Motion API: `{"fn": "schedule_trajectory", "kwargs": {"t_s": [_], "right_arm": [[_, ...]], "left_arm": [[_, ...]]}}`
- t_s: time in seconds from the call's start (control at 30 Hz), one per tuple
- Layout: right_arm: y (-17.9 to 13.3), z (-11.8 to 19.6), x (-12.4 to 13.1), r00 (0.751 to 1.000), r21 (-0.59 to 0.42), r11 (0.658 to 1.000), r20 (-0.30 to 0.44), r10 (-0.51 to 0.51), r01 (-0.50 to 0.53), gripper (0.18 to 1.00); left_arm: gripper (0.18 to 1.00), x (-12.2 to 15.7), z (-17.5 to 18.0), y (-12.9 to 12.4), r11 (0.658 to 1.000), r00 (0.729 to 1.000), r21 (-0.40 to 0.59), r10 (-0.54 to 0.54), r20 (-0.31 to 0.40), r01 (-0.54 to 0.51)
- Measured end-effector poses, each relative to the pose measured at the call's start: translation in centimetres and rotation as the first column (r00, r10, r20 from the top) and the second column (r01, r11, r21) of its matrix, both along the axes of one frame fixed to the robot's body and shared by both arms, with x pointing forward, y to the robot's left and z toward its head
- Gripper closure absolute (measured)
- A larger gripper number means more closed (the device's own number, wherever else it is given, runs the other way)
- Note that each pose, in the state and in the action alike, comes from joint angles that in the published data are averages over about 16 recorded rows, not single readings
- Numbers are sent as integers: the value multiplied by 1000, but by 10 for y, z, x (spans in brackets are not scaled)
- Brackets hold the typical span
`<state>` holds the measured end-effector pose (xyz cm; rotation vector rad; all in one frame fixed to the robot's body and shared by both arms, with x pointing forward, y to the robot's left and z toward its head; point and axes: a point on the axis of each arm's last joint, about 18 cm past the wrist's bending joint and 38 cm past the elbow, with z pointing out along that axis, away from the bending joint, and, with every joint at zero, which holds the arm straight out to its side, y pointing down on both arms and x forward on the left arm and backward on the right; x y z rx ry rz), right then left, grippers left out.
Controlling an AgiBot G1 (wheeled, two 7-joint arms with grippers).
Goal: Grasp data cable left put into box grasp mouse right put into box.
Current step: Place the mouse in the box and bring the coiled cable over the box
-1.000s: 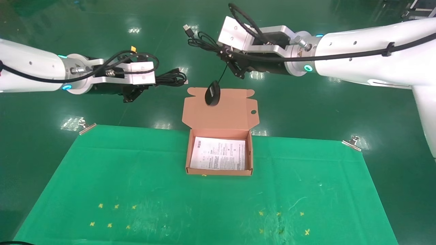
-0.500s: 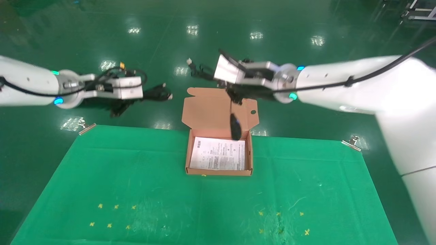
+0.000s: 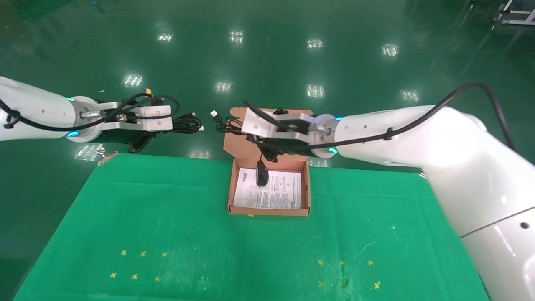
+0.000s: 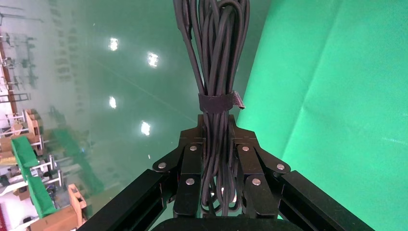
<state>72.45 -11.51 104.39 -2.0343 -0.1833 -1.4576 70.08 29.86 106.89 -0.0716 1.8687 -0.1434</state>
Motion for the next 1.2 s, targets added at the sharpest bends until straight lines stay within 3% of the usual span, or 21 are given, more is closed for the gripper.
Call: {"fn": "schedule_trajectory", "kwargs": {"t_s": [0.4, 0.8, 1.2], "right_arm": [[17, -27, 6, 995, 86, 996, -98, -5, 14, 948], [-6, -58, 27, 966, 192, 970, -239, -100, 148, 948], [-21, -62, 32, 953, 194, 961, -267, -141, 197, 942]], "left_arm": [[928, -1, -1, -1, 1000, 1000, 0, 2, 2, -2], [928, -1, -1, -1, 1000, 1000, 0, 2, 2, -2], [928, 1, -5, -6, 1000, 1000, -1, -11, -3, 11]]}}
